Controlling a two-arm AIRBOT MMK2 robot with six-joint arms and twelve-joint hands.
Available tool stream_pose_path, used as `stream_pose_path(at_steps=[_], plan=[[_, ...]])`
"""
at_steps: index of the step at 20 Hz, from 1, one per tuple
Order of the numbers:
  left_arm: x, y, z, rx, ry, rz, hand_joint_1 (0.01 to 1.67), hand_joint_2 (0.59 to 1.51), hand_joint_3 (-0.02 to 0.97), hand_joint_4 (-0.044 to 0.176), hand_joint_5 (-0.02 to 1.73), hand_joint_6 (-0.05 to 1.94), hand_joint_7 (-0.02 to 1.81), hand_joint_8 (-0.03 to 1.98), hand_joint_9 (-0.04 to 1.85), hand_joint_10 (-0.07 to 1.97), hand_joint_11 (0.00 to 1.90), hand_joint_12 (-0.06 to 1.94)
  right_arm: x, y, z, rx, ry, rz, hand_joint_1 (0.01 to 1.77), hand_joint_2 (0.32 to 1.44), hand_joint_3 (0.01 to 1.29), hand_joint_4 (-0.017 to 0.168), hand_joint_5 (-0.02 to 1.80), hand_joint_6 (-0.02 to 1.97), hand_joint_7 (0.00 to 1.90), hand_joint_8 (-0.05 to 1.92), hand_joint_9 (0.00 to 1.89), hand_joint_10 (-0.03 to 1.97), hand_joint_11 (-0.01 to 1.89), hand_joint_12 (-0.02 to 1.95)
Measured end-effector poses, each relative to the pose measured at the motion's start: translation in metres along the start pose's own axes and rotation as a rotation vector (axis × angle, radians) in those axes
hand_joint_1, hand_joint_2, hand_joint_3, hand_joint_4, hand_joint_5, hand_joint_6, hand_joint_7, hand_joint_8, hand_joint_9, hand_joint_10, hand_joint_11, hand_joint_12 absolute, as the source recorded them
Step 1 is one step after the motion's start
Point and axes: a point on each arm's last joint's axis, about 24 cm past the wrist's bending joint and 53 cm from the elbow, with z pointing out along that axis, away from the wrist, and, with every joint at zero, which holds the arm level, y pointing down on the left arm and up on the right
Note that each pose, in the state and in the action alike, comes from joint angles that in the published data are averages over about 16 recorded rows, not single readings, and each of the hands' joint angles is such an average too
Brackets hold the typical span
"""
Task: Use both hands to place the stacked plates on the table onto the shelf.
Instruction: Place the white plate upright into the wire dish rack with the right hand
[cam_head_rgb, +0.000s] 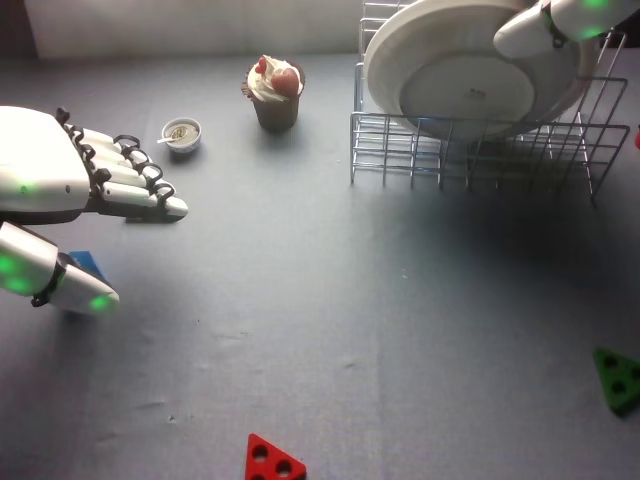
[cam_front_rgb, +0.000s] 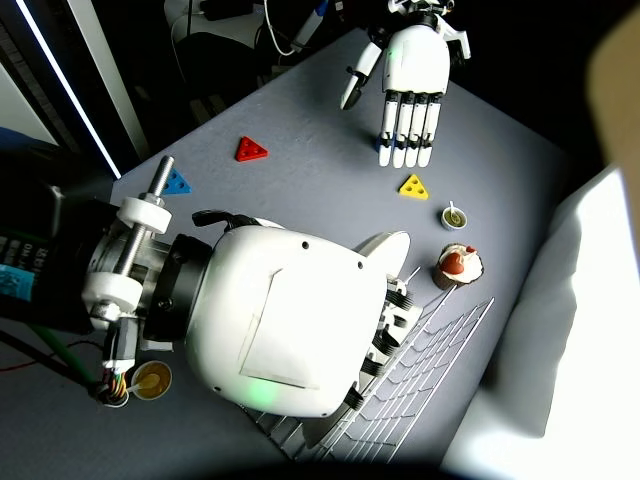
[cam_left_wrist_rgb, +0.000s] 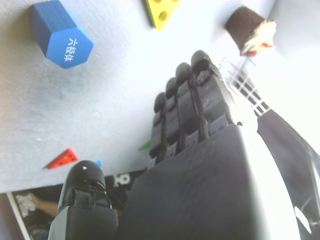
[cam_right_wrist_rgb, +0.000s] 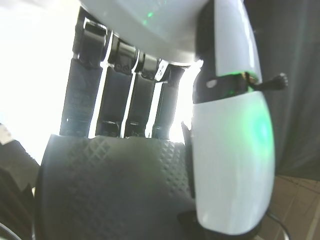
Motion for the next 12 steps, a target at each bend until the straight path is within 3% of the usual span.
stream_pose_path(at_steps=[5, 12], plan=[[-0.0022, 0.0014, -0.0005, -0.002, -0.006, 0.0, 0.03, 1.168, 0.003, -0.002, 0.15, 0.02, 0.22, 0.0, 0.23, 0.01, 0.22, 0.02, -0.0033, -0.007, -0.0001, 0.013, -0.008, -0.002, 1.23, 0.97, 0.01, -0.005, 0.87, 0.47, 0.93, 0.02, 1.06, 0.02, 1.15, 0.08], [-0.004, 0.0023, -0.001, -0.001, -0.011, 0.001, 0.03, 1.168, 0.003, -0.002, 0.14, 0.02, 0.22, 0.0, 0.22, 0.01, 0.21, 0.02, -0.0041, -0.0103, -0.0003, 0.018, -0.011, -0.003, 1.11, 0.98, 0.01, -0.004, 0.7, 0.11, 0.75, 0.0, 0.89, 0.02, 0.98, 0.03]])
